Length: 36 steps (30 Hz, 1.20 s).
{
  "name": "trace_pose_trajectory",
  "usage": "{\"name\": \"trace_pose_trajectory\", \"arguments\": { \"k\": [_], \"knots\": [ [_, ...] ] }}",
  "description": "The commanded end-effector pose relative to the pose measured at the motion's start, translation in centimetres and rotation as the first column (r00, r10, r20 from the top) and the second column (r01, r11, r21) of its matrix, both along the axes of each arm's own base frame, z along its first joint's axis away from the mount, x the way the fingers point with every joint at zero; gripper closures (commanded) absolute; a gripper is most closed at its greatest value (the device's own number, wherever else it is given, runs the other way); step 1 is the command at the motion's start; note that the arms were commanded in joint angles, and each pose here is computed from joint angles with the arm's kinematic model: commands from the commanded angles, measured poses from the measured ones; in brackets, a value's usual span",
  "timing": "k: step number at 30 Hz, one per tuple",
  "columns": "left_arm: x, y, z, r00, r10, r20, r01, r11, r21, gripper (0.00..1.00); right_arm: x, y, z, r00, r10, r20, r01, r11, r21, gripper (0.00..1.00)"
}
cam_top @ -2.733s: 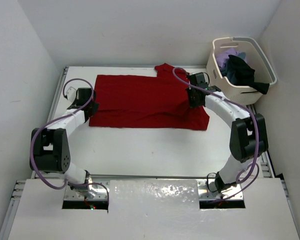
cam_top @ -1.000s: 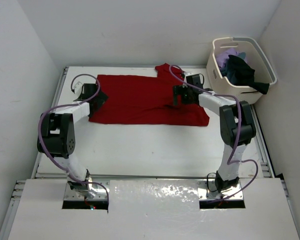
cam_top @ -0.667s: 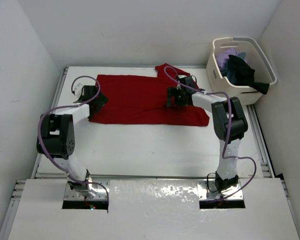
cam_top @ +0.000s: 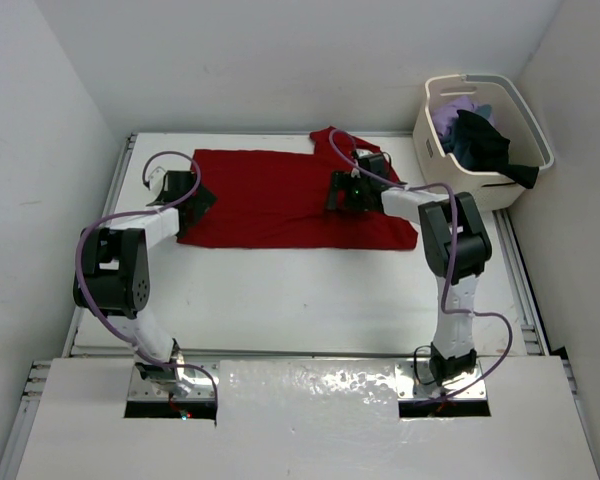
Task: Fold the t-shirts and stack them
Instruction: Fold the flattened tshirt in 1/3 of the way
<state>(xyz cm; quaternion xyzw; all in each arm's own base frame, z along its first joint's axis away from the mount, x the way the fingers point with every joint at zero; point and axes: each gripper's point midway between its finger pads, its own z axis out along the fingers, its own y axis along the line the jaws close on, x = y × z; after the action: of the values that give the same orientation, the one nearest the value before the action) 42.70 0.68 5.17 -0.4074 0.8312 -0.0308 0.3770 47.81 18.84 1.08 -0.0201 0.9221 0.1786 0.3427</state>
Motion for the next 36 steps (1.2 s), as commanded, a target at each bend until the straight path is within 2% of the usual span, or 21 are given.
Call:
{"name": "trace_pose_trajectory", "arguments": {
  "k": [1,6,8,13,15,17,20,21,22,23,25,26,29,36],
  "knots": [
    [1.1,0.0,2.1,0.997,-0.006,0.071,0.005,1.0,0.014,0.0,3.7,3.0,3.9,0.99,0.023,0.139,-0.039,0.993,0.113,0.01],
    [1.2,0.0,2.2,0.997,-0.005,0.077,0.003,1.0,0.017,0.0,7.2,4.3,6.3,0.972,0.007,0.235,-0.042,0.989,0.142,0.01],
    [1.3,0.0,2.2,0.997,-0.007,0.078,0.006,1.0,0.015,0.0,8.2,4.9,5.5,0.973,0.0,0.232,-0.037,0.987,0.156,0.01],
    [1.5,-0.1,2.7,0.996,-0.009,0.093,0.008,1.0,0.008,0.0,12.3,6.0,9.0,0.957,-0.047,0.286,-0.007,0.982,0.186,0.01],
    [1.6,-0.2,3.1,0.995,-0.013,0.098,0.013,1.0,0.009,0.0,12.9,5.2,10.0,0.952,-0.071,0.296,0.029,0.989,0.147,0.01],
    [1.5,-0.3,3.3,0.995,-0.018,0.102,0.017,1.0,0.01,0.0,12.7,3.4,10.4,0.952,-0.079,0.295,0.067,0.996,0.053,0.01],
    [1.7,-1.1,3.5,0.993,-0.045,0.113,0.044,0.999,0.007,0.0,10.1,0.1,11.2,0.95,-0.103,0.294,0.129,0.989,-0.073,0.01],
    [2.0,-1.4,3.6,0.991,-0.054,0.122,0.054,0.999,0.008,0.0,7.8,-1.1,8.7,0.963,-0.104,0.247,0.136,0.984,-0.117,0.01],
    [2.0,-1.6,3.4,0.991,-0.064,0.119,0.064,0.998,0.009,0.0,6.6,-2.6,11.3,0.948,-0.135,0.288,0.18,0.974,-0.135,0.01],
    [2.2,-2.2,3.4,0.99,-0.079,0.119,0.079,0.997,0.007,0.0,3.8,-4.0,8.3,0.965,-0.144,0.218,0.187,0.964,-0.189,0.01],
    [2.6,-3.3,3.1,0.986,-0.113,0.119,0.114,0.993,-0.002,0.0,1.1,-5.8,9.0,0.961,-0.176,0.212,0.223,0.949,-0.223,0.01],
    [2.7,-3.7,3.0,0.985,-0.124,0.122,0.126,0.992,-0.005,0.0,-1.2,-6.9,6.6,0.97,-0.19,0.152,0.224,0.94,-0.257,0.01],
    [3.4,-4.9,2.0,0.979,-0.157,0.127,0.162,0.986,-0.026,0.0,-4.6,-8.5,3.8,0.97,-0.233,0.064,0.242,0.94,-0.242,0.01],
    [2.5,-5.5,-3.4,0.983,-0.183,0.022,0.184,0.981,-0.064,0.0,-6.9,-9.8,-0.4,0.968,-0.247,-0.051,0.232,0.95,-0.207,0.01]
  ]
}}
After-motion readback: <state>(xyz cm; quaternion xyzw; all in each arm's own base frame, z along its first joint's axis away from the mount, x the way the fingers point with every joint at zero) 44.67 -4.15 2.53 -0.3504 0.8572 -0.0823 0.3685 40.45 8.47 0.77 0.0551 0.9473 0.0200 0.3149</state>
